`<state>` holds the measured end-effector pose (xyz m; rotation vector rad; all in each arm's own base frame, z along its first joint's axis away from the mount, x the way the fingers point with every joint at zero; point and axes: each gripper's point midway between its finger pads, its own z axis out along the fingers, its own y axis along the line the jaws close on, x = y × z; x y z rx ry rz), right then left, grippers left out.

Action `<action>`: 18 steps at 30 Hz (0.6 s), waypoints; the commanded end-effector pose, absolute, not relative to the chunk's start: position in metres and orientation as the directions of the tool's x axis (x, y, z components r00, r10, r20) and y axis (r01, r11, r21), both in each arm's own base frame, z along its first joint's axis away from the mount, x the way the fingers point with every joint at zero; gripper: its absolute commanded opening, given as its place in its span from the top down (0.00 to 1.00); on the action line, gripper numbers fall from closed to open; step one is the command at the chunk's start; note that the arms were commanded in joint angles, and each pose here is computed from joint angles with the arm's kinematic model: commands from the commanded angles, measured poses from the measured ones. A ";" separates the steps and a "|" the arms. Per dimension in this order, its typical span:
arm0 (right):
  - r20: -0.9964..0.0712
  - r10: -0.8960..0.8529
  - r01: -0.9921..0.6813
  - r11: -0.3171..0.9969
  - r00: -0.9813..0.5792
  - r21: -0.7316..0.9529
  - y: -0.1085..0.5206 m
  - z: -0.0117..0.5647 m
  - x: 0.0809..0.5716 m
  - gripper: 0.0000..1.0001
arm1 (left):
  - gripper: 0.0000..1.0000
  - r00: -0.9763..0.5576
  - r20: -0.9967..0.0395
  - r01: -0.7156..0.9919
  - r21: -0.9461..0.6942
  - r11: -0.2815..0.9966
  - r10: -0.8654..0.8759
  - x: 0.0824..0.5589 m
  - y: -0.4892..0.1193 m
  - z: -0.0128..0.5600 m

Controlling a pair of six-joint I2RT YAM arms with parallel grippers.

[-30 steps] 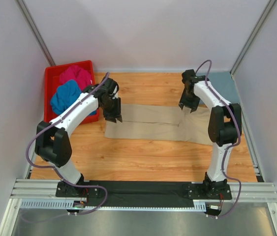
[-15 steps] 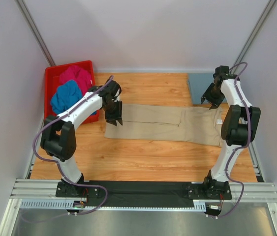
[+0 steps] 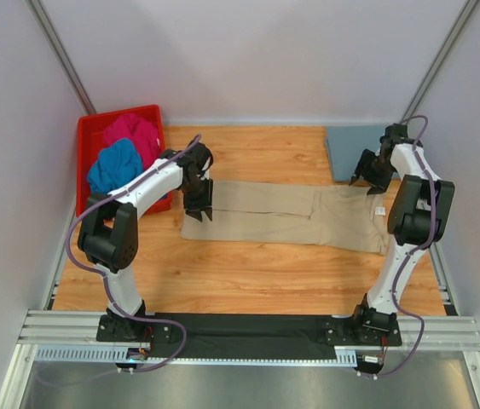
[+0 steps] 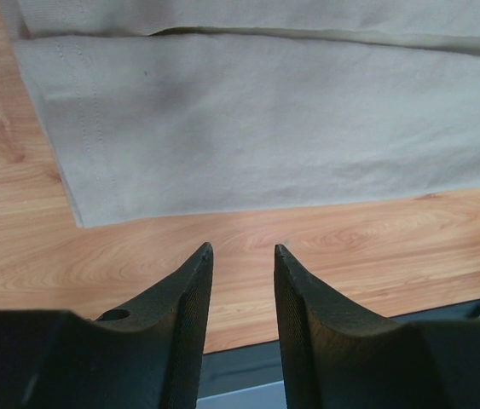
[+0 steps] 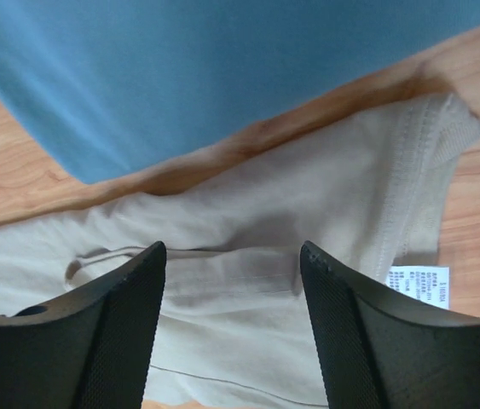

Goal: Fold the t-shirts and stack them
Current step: Fold the tshirt

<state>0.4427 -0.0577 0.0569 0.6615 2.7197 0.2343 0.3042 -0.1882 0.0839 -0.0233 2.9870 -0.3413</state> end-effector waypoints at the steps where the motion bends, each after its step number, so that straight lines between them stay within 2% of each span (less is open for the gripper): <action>1: -0.352 0.457 0.354 0.879 -0.817 0.319 -0.072 0.073 0.448 0.33 | 0.58 -0.989 -0.146 0.012 -0.217 0.976 -0.021 0.302 -0.186 0.087; 11: -0.336 0.370 0.128 0.814 -0.866 0.567 -0.035 0.065 0.459 0.32 | 0.59 -0.991 -0.134 0.001 -0.202 0.979 -0.027 0.302 -0.184 0.084; 18: -0.322 0.351 0.081 0.776 -0.879 0.626 -0.027 0.066 0.457 0.37 | 0.59 -0.992 -0.122 -0.017 -0.193 0.981 -0.041 0.300 -0.183 0.079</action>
